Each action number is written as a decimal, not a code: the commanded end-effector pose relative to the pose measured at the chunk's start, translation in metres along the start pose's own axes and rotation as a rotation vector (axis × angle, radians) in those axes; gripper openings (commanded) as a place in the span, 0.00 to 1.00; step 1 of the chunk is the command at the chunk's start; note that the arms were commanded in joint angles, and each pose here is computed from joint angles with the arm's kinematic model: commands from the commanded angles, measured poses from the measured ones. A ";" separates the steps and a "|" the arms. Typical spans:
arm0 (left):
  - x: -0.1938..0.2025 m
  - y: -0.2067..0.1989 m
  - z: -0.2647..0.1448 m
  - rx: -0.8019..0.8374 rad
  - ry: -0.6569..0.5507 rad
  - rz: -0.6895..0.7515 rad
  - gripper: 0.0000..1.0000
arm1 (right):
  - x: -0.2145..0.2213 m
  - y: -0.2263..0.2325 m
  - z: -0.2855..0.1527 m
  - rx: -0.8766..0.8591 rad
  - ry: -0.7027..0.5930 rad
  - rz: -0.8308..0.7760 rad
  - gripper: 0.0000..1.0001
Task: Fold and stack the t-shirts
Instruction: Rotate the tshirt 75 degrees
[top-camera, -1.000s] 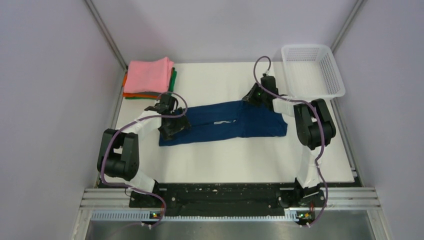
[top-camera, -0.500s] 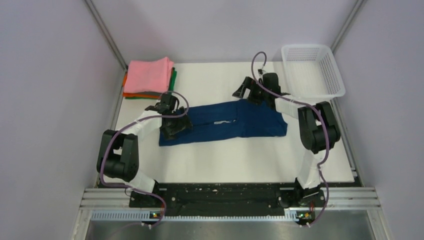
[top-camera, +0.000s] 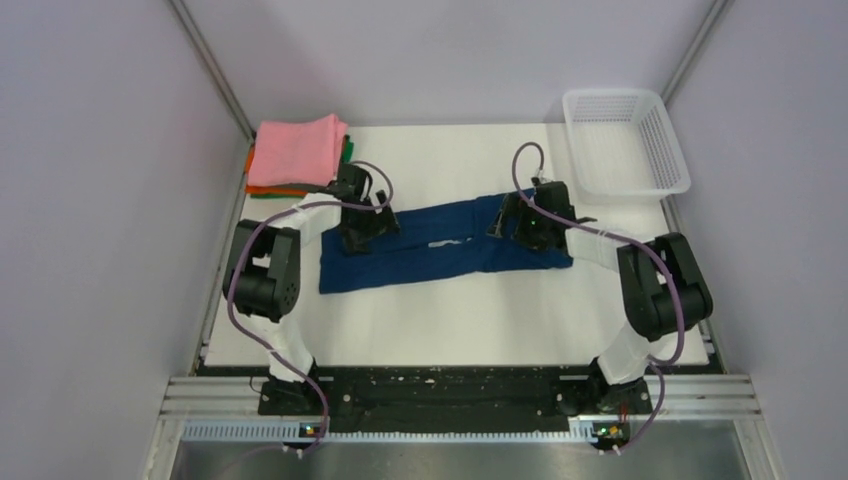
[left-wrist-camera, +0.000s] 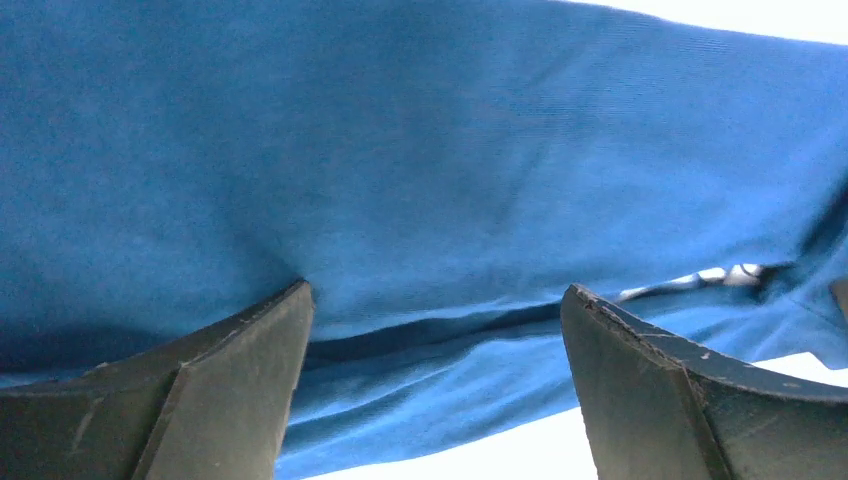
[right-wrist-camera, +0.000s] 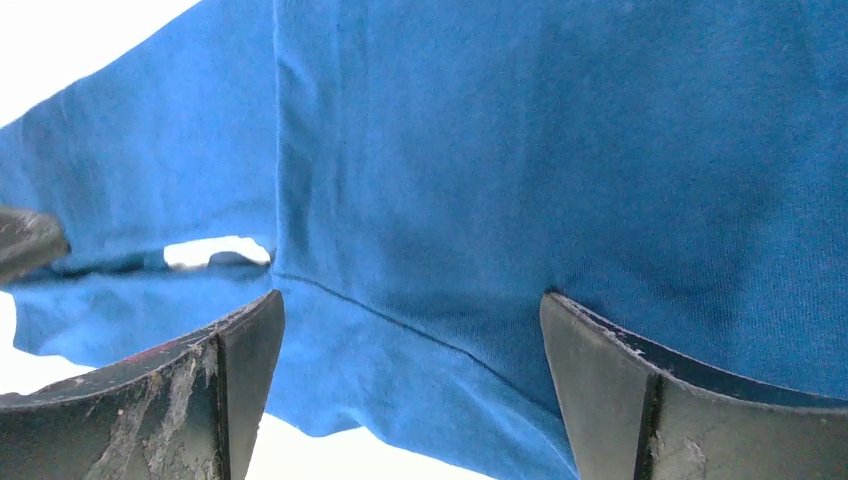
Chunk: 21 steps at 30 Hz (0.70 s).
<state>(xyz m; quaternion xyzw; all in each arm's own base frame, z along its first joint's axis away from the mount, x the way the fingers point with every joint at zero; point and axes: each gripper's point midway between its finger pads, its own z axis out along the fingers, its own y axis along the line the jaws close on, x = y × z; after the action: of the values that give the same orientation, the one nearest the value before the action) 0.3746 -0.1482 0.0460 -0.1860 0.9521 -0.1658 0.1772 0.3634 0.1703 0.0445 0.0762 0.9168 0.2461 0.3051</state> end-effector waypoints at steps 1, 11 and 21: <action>0.016 0.012 0.015 -0.025 0.063 0.018 0.99 | -0.008 -0.035 0.027 0.148 0.021 0.026 0.99; 0.147 -0.003 -0.013 0.038 0.268 0.033 0.99 | -0.096 0.021 0.113 -0.072 0.057 -0.068 0.99; 0.218 -0.101 -0.038 0.288 0.390 0.149 0.99 | -0.172 0.133 0.188 -0.449 -0.071 -0.233 0.99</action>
<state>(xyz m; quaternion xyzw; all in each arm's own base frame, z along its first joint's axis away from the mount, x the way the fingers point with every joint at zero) 0.2053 -0.3008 0.0464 -0.0483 0.9493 -0.3070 0.0473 0.6060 0.2748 0.0672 -0.0318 0.8563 0.3605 0.3684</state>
